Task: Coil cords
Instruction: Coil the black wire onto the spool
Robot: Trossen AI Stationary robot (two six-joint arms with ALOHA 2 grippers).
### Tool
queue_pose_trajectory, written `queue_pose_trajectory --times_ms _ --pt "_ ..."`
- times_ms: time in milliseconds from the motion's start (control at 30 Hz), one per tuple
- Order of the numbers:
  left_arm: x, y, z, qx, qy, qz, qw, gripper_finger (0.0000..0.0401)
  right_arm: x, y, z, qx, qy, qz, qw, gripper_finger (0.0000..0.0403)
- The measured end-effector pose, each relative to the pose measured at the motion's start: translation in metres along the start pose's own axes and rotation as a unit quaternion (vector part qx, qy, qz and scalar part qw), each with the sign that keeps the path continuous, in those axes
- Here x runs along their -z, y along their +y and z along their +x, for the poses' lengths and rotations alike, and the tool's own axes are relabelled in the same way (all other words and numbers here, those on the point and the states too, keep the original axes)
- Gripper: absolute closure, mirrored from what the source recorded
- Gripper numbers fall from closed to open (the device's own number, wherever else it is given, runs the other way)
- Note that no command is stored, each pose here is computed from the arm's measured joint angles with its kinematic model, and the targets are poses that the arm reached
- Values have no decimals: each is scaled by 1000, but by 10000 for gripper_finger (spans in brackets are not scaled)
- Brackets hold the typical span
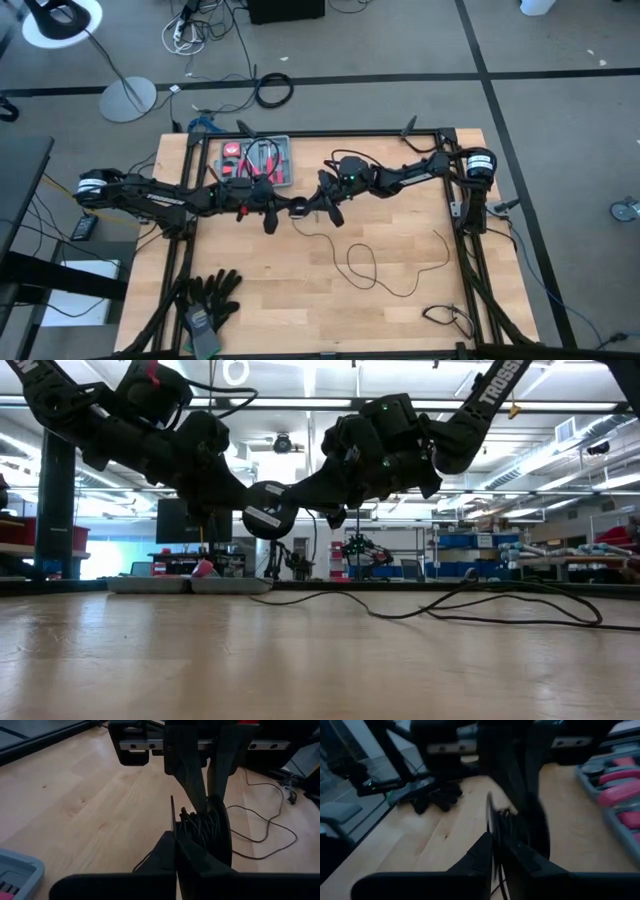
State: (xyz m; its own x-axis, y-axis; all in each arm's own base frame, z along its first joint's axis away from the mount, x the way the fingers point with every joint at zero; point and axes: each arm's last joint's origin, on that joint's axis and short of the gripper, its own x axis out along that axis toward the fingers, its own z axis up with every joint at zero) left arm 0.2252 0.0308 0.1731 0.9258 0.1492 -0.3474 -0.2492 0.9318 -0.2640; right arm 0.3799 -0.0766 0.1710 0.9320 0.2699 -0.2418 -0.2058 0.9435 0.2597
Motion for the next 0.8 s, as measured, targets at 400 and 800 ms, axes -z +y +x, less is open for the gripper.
queue_pose_trajectory --times_ms 400,800 --pt "6 8 -2 -111 -30 -28 993 401 -20 -16 -33 36 28 67 997 306" --pt "32 20 -23 -198 -149 -104 963 401 -15 32 -95 220 206 64 951 338"
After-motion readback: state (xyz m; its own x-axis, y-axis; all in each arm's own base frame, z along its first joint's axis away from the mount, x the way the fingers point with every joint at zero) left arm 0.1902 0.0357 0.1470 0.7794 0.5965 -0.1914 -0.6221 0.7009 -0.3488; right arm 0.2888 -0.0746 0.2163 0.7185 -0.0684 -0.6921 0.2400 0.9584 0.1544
